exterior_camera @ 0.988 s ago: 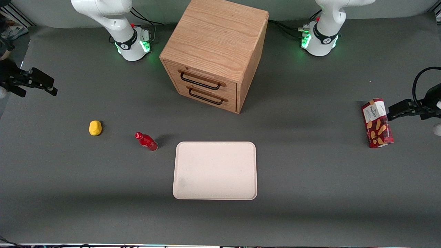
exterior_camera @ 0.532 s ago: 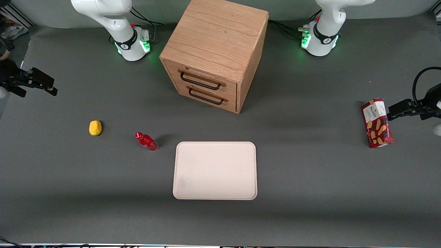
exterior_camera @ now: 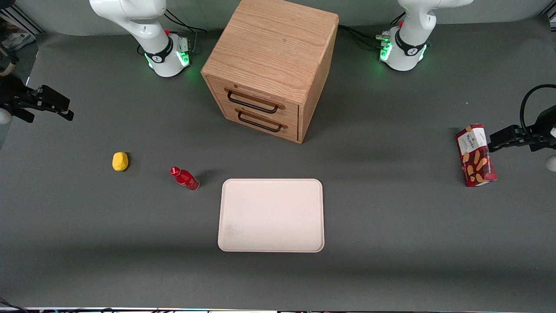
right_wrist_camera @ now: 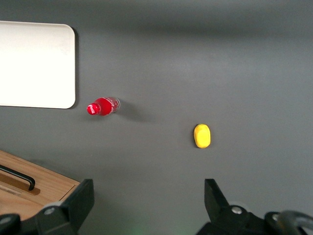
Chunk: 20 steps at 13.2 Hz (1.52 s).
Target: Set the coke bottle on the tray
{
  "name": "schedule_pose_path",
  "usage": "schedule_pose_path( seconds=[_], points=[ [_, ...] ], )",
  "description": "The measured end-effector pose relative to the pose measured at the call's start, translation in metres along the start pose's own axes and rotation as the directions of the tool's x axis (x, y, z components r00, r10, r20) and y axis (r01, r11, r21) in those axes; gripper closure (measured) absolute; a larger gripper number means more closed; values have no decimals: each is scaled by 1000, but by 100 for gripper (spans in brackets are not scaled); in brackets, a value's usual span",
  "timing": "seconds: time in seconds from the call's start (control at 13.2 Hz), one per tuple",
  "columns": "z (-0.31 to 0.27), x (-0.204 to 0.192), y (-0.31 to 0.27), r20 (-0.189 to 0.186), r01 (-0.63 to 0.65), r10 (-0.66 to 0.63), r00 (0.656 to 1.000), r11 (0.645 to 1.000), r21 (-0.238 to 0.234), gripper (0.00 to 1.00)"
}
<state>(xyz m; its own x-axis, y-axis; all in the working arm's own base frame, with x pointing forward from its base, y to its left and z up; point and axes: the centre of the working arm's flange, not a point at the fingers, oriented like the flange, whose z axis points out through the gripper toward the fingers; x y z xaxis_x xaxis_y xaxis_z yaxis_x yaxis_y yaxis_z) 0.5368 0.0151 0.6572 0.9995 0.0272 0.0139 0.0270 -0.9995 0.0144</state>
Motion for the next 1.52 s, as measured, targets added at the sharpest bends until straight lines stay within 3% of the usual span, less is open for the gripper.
schedule_pose_path(
  seconds=[0.3, 0.84, 1.29, 1.52],
  points=[
    [10, 22, -36, -6, 49, -49, 999, 999, 23, 0],
    [40, 72, -146, 4, 5, -5, 1000, 999, 40, 0],
    [59, 72, -152, 44, 34, -35, 998, 999, 31, 0],
    [98, 73, -154, 38, 34, -35, 999, 999, 31, 0]
  ],
)
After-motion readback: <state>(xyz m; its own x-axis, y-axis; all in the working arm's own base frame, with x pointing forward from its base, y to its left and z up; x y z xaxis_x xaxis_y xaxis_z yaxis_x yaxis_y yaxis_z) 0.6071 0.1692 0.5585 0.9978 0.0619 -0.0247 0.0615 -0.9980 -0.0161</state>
